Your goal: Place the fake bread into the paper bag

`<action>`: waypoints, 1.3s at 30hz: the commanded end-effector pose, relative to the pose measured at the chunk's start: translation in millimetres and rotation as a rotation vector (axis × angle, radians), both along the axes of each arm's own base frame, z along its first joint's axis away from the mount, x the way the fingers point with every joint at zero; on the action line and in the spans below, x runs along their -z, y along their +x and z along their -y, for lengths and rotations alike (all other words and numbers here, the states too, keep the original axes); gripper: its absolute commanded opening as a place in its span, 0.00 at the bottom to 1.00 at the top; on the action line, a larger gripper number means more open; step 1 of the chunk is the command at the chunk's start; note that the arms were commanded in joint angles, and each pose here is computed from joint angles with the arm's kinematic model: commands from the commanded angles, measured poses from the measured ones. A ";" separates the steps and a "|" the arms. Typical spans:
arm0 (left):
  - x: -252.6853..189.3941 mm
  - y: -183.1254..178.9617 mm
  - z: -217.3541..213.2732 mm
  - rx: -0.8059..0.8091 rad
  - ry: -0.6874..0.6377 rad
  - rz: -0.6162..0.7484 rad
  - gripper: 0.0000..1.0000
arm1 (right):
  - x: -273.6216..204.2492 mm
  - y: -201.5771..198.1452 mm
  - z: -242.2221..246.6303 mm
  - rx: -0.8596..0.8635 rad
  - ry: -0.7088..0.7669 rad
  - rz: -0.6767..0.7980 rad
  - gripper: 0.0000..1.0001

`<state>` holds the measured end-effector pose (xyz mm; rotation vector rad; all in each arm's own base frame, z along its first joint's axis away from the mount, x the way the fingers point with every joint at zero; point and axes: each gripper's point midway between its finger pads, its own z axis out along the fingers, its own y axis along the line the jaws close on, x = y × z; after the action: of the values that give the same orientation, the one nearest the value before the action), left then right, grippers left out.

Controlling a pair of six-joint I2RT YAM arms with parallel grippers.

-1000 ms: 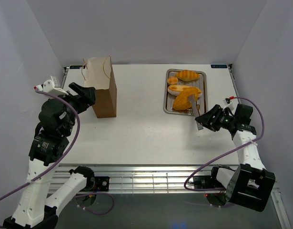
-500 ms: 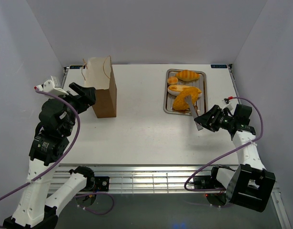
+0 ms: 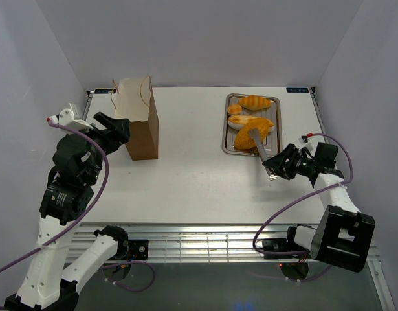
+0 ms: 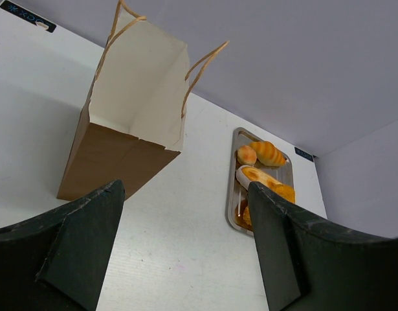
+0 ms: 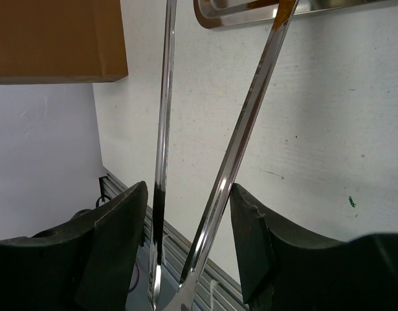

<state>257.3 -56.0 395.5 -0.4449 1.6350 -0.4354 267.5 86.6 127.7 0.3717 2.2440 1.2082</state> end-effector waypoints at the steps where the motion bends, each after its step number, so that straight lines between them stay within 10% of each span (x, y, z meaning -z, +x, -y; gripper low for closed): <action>1: 0.7 -2.7 -0.4 0.002 0.001 -0.001 0.87 | -12.9 14.6 0.2 -0.028 -0.007 0.096 0.60; 17: 4.6 -3.9 2.4 0.011 -0.027 -0.003 0.87 | -19.5 41.2 8.4 0.012 -0.018 0.170 0.54; 29: 2.3 -5.1 -2.5 -0.011 -0.021 0.004 0.87 | -27.4 36.8 17.6 0.063 -0.117 0.187 0.10; 39: -7.9 -3.2 -11.0 -0.054 0.000 0.019 0.87 | -57.9 32.1 18.2 0.086 -0.130 0.221 0.08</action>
<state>255.3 -49.9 392.5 -0.4789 1.6228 -0.4199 293.4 67.6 154.6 0.3587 2.1496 1.0190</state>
